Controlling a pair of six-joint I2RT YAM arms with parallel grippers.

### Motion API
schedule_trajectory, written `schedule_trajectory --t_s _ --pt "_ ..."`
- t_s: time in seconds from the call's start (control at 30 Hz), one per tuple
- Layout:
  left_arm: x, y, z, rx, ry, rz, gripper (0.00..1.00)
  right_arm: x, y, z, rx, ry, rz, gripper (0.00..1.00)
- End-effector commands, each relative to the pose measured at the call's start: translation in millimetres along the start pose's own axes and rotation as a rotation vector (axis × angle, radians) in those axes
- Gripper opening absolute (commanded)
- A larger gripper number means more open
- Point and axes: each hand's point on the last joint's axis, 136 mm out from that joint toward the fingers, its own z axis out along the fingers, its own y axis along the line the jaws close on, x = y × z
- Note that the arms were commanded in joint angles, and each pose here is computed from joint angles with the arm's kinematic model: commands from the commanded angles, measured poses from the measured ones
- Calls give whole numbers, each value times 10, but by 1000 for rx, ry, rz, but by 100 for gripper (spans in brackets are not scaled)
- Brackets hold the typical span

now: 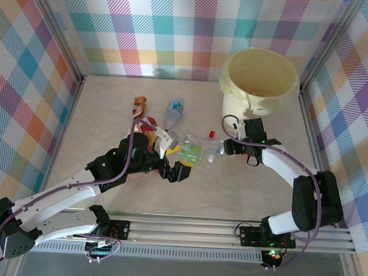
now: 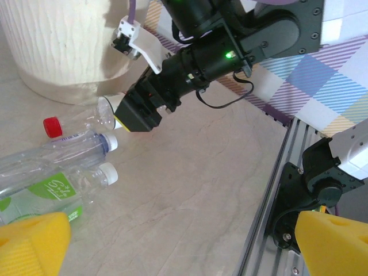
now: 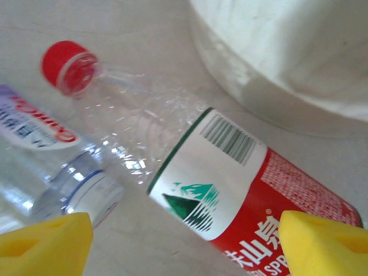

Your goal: Put the plastic bottles in the bin

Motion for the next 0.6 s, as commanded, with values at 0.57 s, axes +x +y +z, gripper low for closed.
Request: schedule_trajectory --t_s 0.57 --pt "-51 -49 2 19 -25 -1 100 61 -191 208 116 136 -46 89"
